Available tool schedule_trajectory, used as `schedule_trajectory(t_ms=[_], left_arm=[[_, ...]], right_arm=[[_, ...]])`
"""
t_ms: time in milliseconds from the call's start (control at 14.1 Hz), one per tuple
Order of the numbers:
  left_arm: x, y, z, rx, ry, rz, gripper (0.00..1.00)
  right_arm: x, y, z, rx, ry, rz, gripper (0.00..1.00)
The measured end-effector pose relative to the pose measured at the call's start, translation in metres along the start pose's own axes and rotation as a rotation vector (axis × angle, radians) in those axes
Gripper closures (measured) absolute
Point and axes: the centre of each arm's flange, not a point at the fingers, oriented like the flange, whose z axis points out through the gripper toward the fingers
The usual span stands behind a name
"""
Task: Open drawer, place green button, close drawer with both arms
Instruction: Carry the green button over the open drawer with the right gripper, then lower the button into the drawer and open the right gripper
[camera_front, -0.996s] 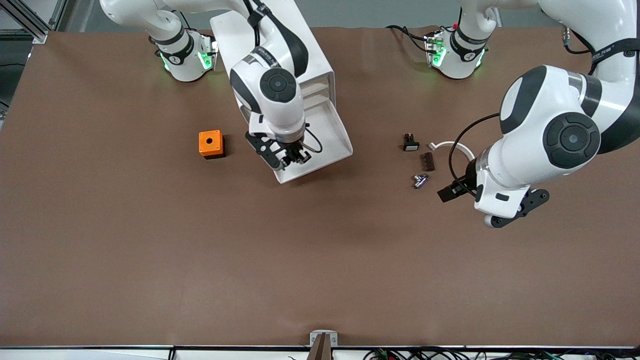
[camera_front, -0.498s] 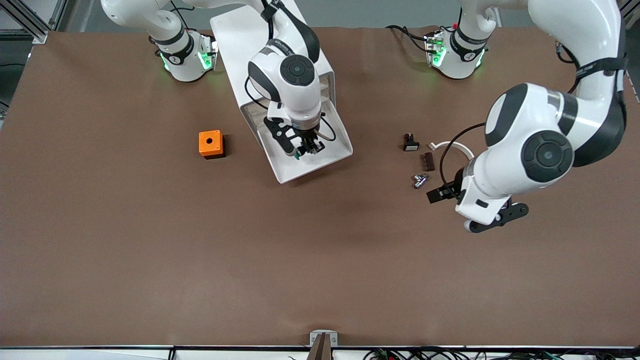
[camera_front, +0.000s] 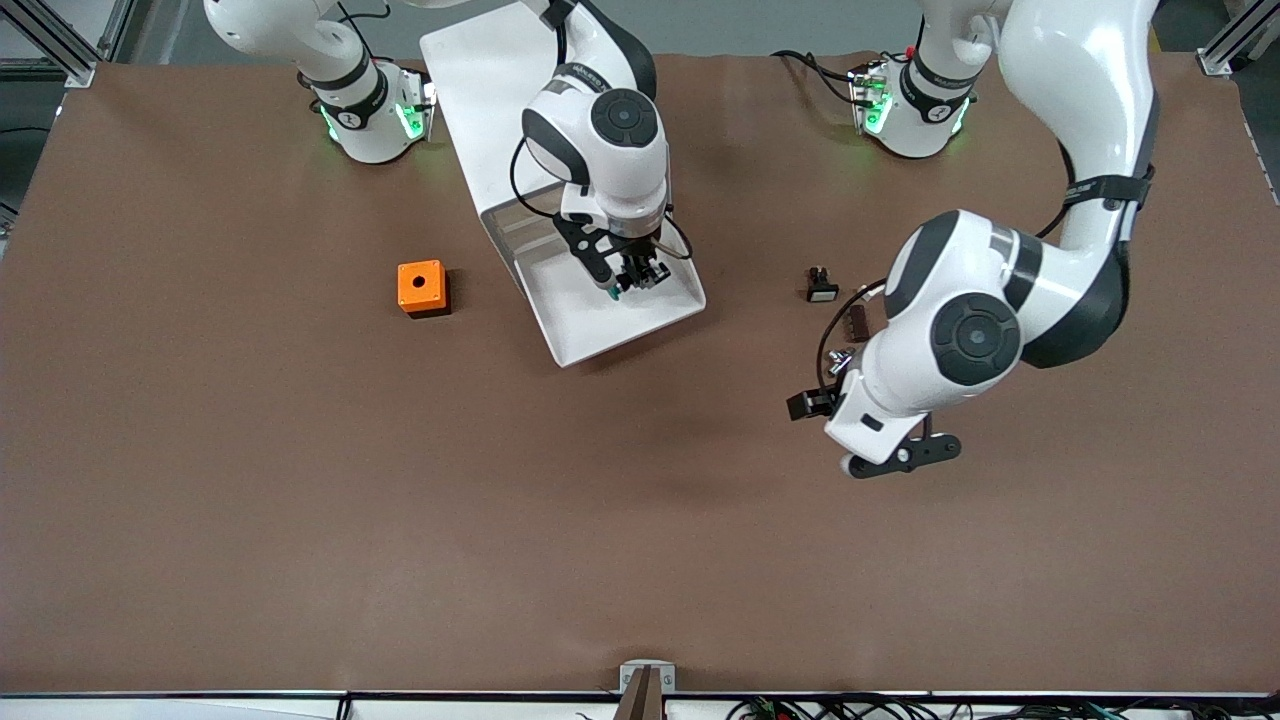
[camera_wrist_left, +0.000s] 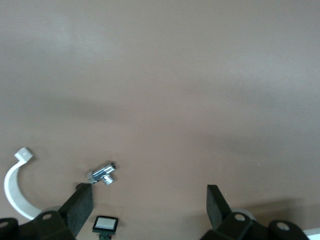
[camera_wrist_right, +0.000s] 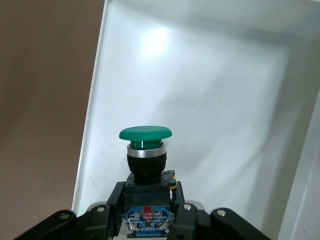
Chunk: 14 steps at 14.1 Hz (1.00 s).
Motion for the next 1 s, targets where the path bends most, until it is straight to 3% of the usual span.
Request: schedule_trajectory(t_ms=[356,996], left_arm=[[-0.013,0.033,0.029,0.027,0.027,0.069,0.0],[-0.018,0.064,0.074,0.005,0.037,0.102,0.0]], right_arm=[[-0.003,0.001,0.012,-0.012,0.005,0.014,0.59],[-0.008,0.0,0.027,-0.011,0.004,0.053,0.59]])
